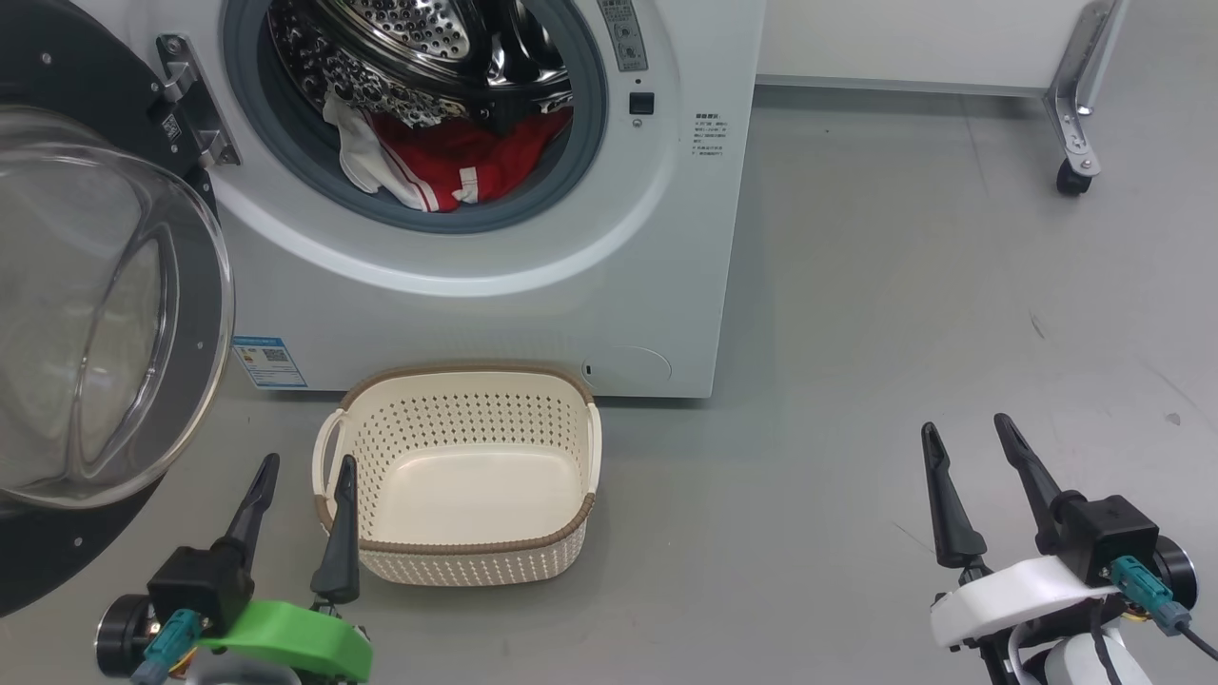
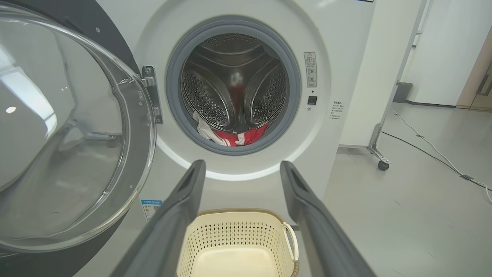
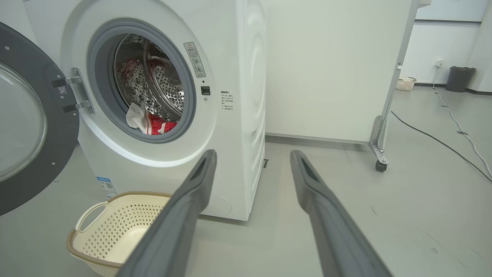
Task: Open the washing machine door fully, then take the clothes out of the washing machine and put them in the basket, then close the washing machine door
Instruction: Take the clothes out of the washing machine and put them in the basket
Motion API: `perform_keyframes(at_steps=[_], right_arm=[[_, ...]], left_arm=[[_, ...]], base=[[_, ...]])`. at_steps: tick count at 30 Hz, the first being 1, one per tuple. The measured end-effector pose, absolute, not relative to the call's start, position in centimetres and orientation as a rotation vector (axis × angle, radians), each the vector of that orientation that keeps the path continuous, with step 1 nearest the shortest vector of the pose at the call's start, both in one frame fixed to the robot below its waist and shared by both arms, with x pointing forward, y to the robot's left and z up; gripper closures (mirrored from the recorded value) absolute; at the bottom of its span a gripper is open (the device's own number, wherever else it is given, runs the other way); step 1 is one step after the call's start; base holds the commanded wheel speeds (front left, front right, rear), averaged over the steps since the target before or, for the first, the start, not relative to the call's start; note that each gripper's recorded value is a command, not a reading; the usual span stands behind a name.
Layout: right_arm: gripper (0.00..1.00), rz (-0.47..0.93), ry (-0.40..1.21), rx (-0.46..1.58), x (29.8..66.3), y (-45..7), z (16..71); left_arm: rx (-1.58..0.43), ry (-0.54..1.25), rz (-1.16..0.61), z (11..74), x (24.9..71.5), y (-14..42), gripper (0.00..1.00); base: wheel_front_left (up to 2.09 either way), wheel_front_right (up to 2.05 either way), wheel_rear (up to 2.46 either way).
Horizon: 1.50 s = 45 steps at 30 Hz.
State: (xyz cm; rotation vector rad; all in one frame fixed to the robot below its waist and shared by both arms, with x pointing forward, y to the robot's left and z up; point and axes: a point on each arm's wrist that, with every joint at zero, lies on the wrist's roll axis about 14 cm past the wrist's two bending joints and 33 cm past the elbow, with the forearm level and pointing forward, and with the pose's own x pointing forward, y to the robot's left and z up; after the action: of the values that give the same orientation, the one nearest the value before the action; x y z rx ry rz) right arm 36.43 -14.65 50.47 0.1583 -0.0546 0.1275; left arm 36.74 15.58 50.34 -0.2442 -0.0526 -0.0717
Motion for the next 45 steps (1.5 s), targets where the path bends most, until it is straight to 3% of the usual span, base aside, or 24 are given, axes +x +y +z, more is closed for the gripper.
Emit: perform_keyframes(at_steps=[45], right_arm=[[0.0, 0.127, -0.064, 0.166, 36.51, -14.53, 50.75]], left_arm=[[-0.25, -0.049, -0.071, 50.16, 36.4, 15.43, 0.0]], base=[[0.0, 0.0, 0.0]])
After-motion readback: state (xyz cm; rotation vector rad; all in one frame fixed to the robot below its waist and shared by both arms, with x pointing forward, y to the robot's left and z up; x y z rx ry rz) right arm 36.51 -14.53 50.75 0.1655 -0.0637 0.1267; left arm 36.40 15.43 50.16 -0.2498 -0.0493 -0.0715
